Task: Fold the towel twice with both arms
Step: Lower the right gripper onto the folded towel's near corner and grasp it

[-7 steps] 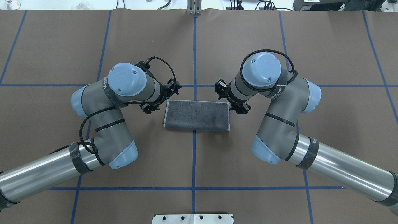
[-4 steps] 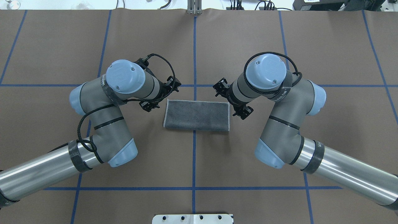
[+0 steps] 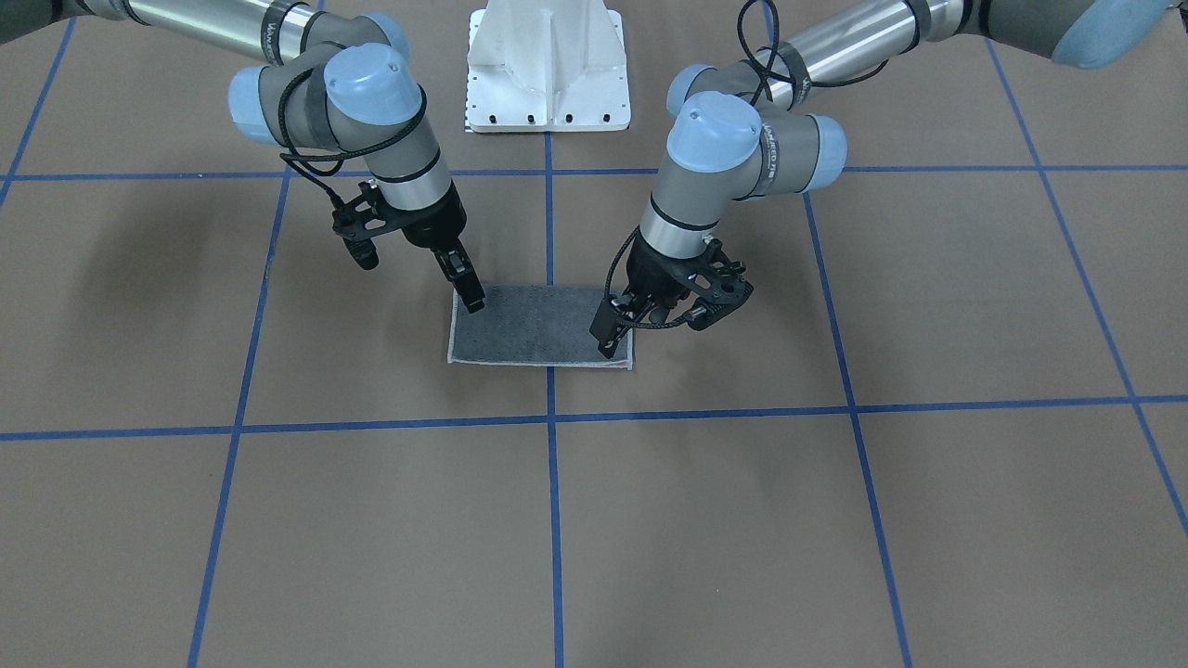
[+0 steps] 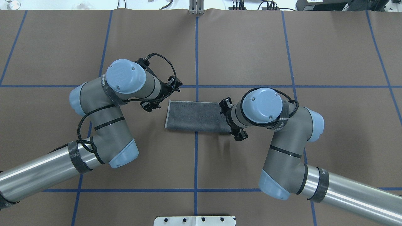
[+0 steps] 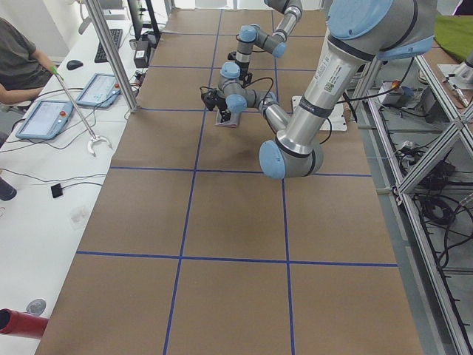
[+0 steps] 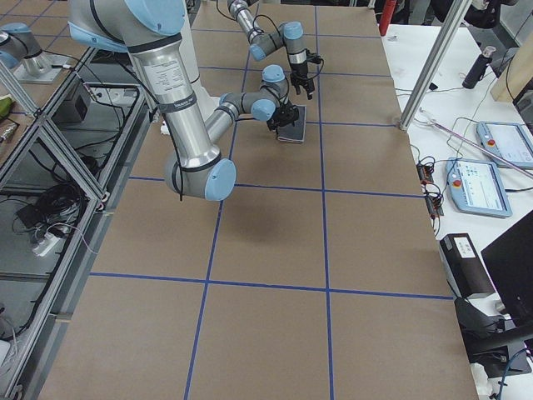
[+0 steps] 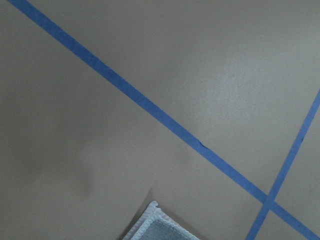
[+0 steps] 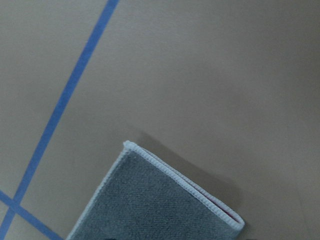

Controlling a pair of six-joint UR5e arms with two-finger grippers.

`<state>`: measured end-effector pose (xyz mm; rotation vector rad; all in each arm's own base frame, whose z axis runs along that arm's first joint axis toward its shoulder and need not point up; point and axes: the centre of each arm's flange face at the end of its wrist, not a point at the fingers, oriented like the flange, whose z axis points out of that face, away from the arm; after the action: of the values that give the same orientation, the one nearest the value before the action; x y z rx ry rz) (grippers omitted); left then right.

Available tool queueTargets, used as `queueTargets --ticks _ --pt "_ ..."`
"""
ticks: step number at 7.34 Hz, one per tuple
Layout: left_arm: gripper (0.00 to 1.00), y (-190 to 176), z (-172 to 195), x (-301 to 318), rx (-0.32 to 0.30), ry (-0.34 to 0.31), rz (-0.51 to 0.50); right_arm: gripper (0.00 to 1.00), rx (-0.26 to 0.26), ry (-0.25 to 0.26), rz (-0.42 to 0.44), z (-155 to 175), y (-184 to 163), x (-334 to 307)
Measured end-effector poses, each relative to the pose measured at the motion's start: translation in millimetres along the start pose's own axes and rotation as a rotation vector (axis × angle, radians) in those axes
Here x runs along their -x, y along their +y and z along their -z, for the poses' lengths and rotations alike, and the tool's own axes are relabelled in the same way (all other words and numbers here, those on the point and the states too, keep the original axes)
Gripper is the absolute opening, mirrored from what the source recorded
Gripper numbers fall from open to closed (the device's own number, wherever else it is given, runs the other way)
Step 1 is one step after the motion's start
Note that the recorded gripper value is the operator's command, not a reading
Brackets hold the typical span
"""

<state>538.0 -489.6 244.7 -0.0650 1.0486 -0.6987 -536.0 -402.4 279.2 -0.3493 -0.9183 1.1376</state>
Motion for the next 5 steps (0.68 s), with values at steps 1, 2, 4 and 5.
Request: queueTargets --ticks 1,2,4,5 --pt "1.00 1 0 0 0.001 0.000 0.000 0.65 -0.007 0.005 -0.009 -5 4 -6" --pt "1.00 1 0 0 0.001 -0.001 0.000 0.65 -0.012 0.010 -0.011 -10 5 -9" --pt "1.00 1 0 0 0.001 -0.001 0.000 0.62 -0.022 0.021 -0.012 -17 4 -12" --pt "1.00 1 0 0 0.002 0.000 0.000 0.54 -0.024 0.024 -0.012 -19 4 -13"
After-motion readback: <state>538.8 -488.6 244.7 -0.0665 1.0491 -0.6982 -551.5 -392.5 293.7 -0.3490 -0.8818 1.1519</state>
